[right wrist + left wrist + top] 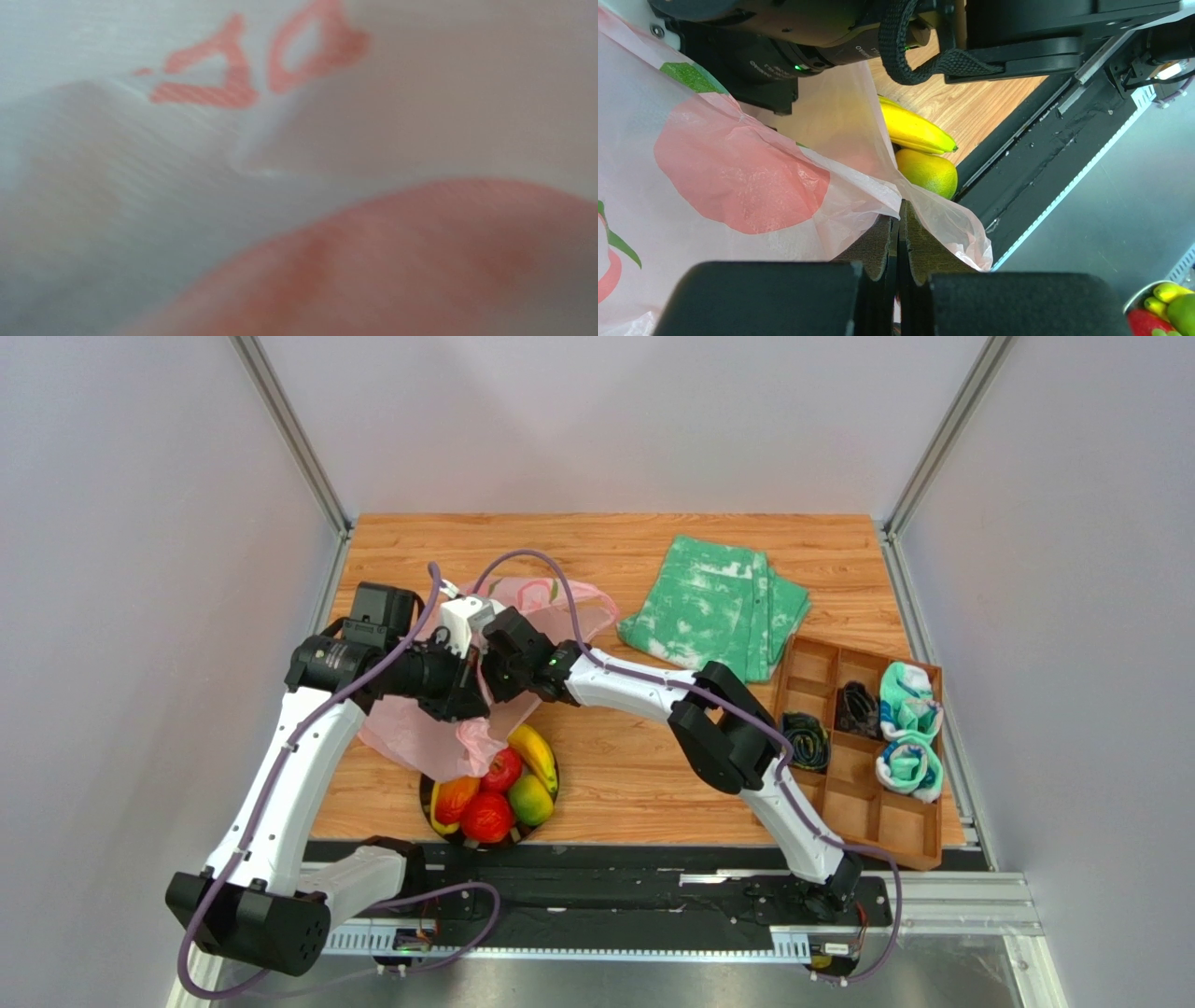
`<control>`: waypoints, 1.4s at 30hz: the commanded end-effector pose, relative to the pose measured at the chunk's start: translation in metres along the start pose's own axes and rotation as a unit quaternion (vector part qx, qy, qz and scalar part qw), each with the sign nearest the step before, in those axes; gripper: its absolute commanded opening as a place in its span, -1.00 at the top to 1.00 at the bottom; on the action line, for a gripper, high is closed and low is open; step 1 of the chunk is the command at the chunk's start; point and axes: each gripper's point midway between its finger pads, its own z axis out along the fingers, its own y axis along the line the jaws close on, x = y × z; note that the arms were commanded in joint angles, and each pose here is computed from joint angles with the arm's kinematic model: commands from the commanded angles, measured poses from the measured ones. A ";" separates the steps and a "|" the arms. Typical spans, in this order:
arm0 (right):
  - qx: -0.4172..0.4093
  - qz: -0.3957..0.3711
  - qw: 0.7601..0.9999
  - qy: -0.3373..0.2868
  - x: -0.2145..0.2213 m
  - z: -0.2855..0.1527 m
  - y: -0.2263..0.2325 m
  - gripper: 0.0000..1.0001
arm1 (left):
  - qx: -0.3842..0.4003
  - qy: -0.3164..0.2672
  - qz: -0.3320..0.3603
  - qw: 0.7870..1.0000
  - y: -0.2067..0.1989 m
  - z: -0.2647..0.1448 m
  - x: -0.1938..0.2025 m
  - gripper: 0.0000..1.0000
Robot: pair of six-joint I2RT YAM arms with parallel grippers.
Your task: Take the fake fruits out of the plastic bag
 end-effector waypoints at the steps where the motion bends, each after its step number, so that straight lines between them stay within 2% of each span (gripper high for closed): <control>1: -0.096 -0.006 0.994 -0.054 -0.034 -0.005 0.037 -0.67 | 0.016 -0.031 0.014 0.999 -0.009 -0.009 -0.019 1.00; 4: -0.097 0.017 0.994 -0.044 -0.026 0.016 0.037 -0.68 | 0.027 -0.034 0.009 0.999 -0.012 -0.008 -0.021 1.00; 9: -0.109 0.032 0.990 -0.077 -0.040 0.044 0.043 -0.69 | 0.041 -0.025 0.002 0.999 -0.014 -0.003 -0.017 1.00; 11: -0.092 0.034 0.992 -0.073 -0.030 0.066 0.035 -0.65 | 0.043 -0.022 -0.002 0.999 -0.014 -0.002 -0.015 1.00; 14: -0.097 0.018 0.990 -0.097 -0.044 0.070 0.036 -0.11 | 0.038 -0.022 -0.004 0.999 -0.015 -0.005 -0.014 1.00; 15: -0.099 0.008 0.990 -0.099 -0.045 0.068 0.035 0.19 | 0.034 -0.024 -0.003 0.999 -0.014 -0.006 -0.014 1.00; 18: -0.097 0.000 0.989 -0.110 -0.063 0.050 0.030 0.51 | 0.010 -0.031 -0.006 0.999 -0.008 -0.009 -0.014 1.00; 20: -0.090 0.000 0.991 -0.098 -0.058 0.040 0.020 0.58 | -0.009 -0.037 -0.008 0.999 -0.001 -0.012 -0.015 1.00; 21: -0.101 0.001 0.989 -0.106 -0.075 0.020 0.019 0.67 | -0.022 -0.043 -0.011 0.999 0.005 -0.014 -0.018 1.00; 23: -0.105 0.008 0.991 -0.088 -0.070 0.003 0.011 0.71 | -0.051 -0.051 -0.010 0.997 0.016 -0.019 -0.022 1.00; 24: -0.124 0.011 0.987 -0.105 -0.093 -0.026 0.011 0.72 | -0.067 -0.059 -0.007 0.996 0.024 -0.021 -0.025 1.00; 26: -0.142 0.020 0.986 -0.086 -0.085 -0.046 0.004 0.75 | -0.098 -0.068 -0.004 0.993 0.035 -0.026 -0.031 1.00; 27: -0.155 0.020 0.983 -0.100 -0.103 -0.076 0.001 0.76 | -0.110 -0.078 0.000 0.991 0.040 -0.029 -0.036 1.00; 29: -0.155 0.023 0.984 -0.087 -0.092 -0.094 -0.008 0.80 | -0.126 -0.088 0.010 0.988 0.045 -0.035 -0.042 1.00; 31: -0.154 0.017 0.982 -0.106 -0.105 -0.128 -0.013 0.82 | -0.130 -0.091 0.023 0.987 0.047 -0.037 -0.045 1.00; 32: -0.147 0.015 0.984 -0.096 -0.093 -0.131 -0.021 0.83 | -0.133 -0.093 0.025 0.986 0.047 -0.039 -0.048 1.00; 39: -0.160 -0.006 0.982 -0.098 -0.089 -0.175 -0.012 0.83 | -0.140 -0.120 0.061 0.981 0.044 -0.049 -0.058 1.00; 42: -0.156 -0.018 0.983 -0.096 -0.088 -0.183 -0.011 0.78 | -0.095 -0.129 0.085 0.983 0.026 -0.051 -0.064 1.00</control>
